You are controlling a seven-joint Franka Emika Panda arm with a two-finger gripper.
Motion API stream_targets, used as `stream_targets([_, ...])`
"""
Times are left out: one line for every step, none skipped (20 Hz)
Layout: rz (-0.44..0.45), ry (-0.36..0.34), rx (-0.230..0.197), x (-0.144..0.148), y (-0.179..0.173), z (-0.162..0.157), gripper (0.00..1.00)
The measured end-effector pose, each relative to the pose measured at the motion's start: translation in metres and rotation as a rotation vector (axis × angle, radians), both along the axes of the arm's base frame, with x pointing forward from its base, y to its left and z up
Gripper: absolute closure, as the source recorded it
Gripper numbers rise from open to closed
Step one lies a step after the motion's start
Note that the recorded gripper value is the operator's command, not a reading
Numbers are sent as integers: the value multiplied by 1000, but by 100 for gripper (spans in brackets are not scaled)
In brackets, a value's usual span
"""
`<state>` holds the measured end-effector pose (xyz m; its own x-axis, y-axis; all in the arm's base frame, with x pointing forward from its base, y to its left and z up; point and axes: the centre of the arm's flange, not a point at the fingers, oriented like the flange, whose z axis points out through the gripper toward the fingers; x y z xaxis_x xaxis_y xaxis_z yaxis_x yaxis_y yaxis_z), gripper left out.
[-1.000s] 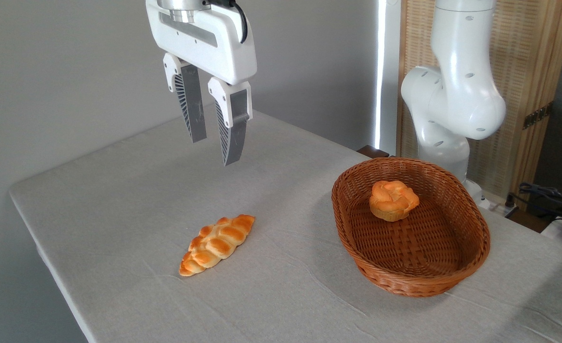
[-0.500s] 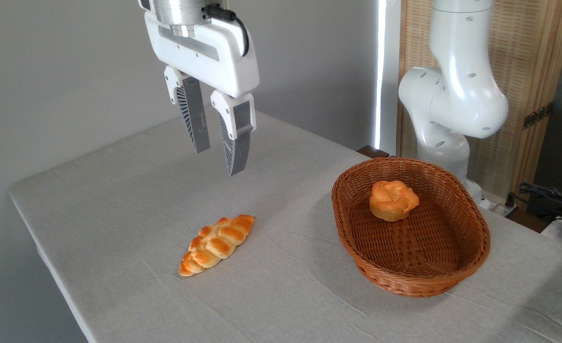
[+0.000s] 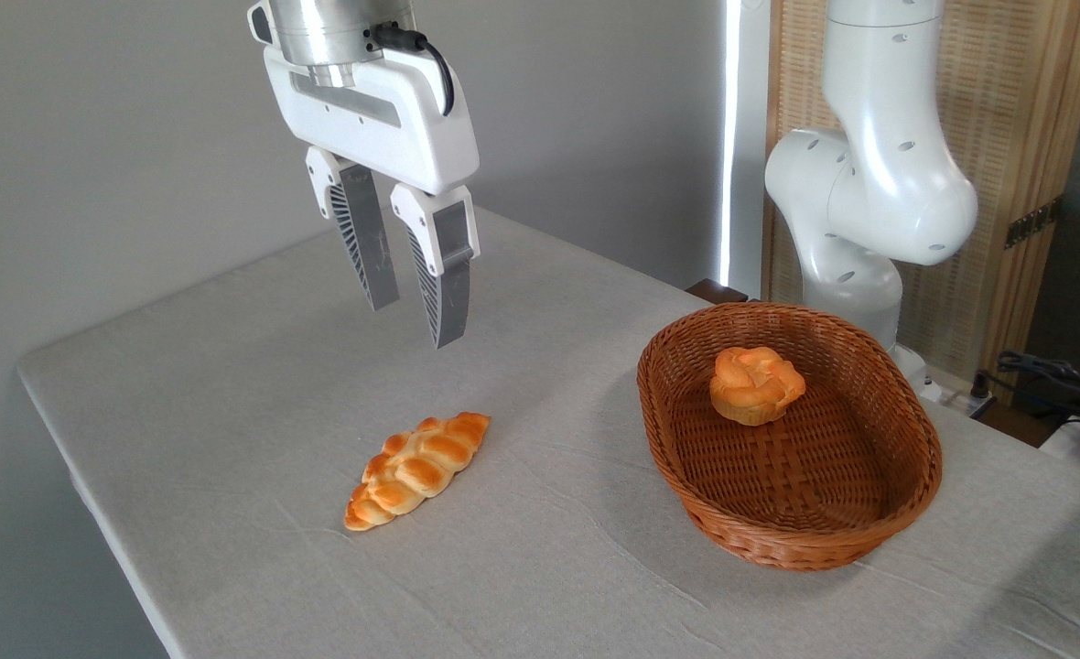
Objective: Put bread into the basket
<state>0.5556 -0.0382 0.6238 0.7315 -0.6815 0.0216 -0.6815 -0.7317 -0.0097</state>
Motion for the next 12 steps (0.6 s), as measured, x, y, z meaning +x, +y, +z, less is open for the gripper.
stream_targets([5,-6,0,0,3,1,0])
stream_targets([12,-10,-1,1,7,2,0])
stream_targets([18,-13,-1,1,10,2,0])
stream_targets([23,-16,-1,1,13,3,0])
stream_targets([28,-18,-1,1,16,4,0])
stream_targets([32,-18,-1,1,18,4,0])
stream_targets([35,-18,-1,1,20,4,0])
stream_targets([35,-18,-1,1,19,4,0])
stream_targets([32,-18,-1,1,18,4,0])
stream_targets([29,-18,-1,1,16,4,0])
stream_targets([25,-18,-1,1,14,4,0])
stream_targets([22,-18,-1,1,12,4,0])
